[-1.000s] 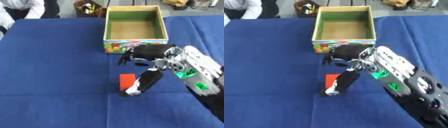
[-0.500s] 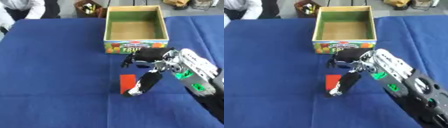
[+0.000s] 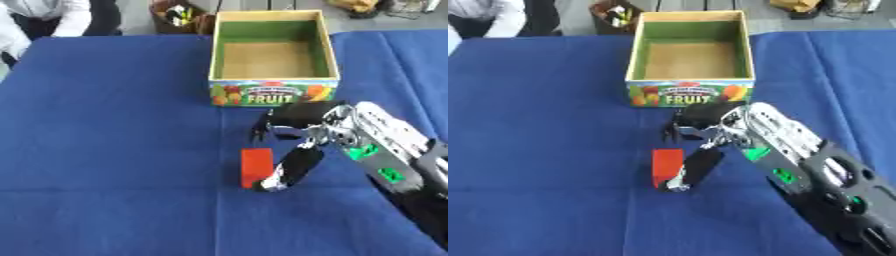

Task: Pick up objects on the table and place them in the box.

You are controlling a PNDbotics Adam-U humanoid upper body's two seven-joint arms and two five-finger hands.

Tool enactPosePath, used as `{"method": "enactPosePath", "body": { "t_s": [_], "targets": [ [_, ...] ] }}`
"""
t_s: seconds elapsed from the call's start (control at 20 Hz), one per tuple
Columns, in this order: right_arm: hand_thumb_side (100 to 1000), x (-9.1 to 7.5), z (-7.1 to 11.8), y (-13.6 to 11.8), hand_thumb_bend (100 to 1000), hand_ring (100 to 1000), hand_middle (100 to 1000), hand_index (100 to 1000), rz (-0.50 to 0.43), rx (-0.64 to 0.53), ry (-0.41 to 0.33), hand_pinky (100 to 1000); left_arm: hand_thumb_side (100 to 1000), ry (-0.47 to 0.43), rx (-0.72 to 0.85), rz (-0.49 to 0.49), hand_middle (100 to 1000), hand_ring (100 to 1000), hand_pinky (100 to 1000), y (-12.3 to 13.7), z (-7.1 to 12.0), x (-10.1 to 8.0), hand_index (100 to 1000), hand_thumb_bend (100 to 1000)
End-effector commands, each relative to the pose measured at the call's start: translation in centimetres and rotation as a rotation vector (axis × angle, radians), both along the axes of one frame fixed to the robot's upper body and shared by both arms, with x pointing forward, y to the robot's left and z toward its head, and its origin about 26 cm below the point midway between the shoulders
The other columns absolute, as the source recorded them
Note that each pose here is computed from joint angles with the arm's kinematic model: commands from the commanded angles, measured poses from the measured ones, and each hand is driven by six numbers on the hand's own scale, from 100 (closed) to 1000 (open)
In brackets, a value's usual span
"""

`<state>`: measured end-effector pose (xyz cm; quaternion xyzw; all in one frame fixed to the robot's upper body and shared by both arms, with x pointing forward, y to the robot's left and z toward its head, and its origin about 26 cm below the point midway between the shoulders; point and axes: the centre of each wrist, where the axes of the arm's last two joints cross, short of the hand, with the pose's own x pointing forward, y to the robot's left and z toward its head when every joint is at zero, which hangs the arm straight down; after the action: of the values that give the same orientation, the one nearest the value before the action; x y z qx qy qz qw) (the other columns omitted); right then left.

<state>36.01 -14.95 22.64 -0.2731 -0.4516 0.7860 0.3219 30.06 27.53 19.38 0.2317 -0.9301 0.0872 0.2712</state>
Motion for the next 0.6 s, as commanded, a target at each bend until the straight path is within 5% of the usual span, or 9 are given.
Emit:
{"method": "enactPosePath", "body": {
  "t_s": [0.05, 0.6],
  "targets": [
    [667, 0.2, 0.2, -0.1, 478, 853, 713, 859, -0.006, -0.004, -0.028, 810, 1000, -0.024, 0.019, -0.004, 648, 743, 388, 0.1, 0.8, -0.2, 713, 100],
    [646, 1.2, -1.2, -0.2, 421, 824, 622, 790, -0.024, 0.002, -0.048, 790, 1000, -0.027, 0.018, -0.01, 649, 744, 388, 0.0, 0.9, -0.1, 712, 100]
  ]
}}
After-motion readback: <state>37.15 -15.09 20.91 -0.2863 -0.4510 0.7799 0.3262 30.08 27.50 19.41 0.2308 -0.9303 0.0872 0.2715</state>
